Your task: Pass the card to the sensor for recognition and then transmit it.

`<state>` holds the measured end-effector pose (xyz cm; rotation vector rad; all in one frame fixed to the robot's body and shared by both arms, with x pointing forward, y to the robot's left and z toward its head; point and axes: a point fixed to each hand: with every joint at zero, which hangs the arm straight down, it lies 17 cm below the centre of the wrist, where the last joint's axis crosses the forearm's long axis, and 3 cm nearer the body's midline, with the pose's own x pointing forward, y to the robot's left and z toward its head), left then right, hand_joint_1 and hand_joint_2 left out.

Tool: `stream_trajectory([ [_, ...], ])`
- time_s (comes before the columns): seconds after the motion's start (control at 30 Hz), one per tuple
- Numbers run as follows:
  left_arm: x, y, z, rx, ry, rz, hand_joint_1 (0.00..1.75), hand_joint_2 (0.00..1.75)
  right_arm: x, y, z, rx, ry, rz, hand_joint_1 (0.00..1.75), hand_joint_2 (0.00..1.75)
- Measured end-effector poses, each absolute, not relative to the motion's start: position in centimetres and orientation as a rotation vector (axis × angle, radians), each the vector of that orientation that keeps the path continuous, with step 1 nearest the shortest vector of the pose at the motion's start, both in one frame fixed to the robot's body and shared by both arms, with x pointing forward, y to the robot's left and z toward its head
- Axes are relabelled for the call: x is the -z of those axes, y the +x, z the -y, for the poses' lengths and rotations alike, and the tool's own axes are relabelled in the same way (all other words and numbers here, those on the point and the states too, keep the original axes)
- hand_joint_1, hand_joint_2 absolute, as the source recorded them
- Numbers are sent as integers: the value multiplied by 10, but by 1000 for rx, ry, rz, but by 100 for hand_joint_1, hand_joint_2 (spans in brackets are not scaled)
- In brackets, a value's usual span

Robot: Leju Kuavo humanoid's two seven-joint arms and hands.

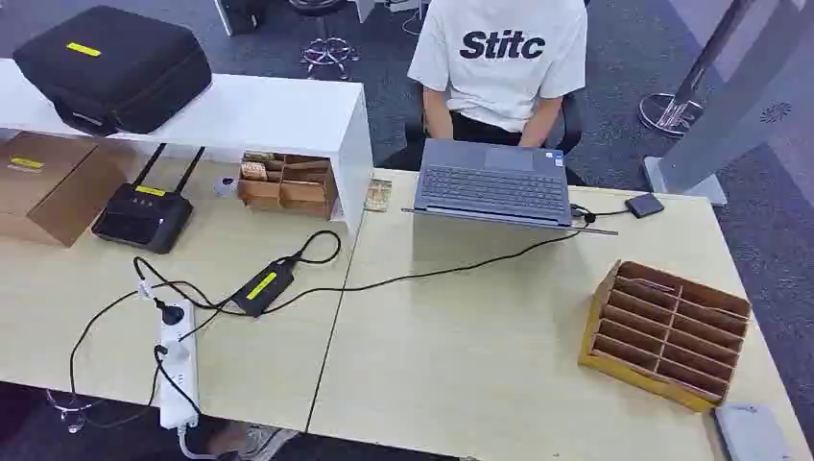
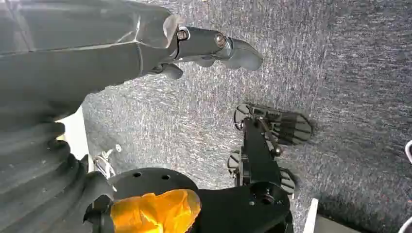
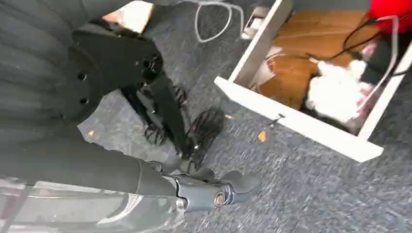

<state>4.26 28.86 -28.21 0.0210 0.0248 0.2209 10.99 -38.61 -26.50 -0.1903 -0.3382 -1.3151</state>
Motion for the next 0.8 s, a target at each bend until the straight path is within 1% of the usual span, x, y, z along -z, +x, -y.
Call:
stream_trajectory([
  [0.2, 282, 44, -296, -191, 26, -15, 0, 175, 251, 113, 436, 1288, -277, 465, 0, 175],
  [0.43, 281, 51, -307, -160, 25, 26, 0, 175, 233, 88, 506, 1147, -394, 519, 0, 175],
  [0.7, 280, 54, -303, -165, 0, 53, 0, 175, 199, 84, 562, 1156, -478, 650, 0, 175],
  [0.8, 280, 56, -301, -126, -8, 80, 0, 175, 184, 79, 582, 1203, -522, 702, 0, 175],
])
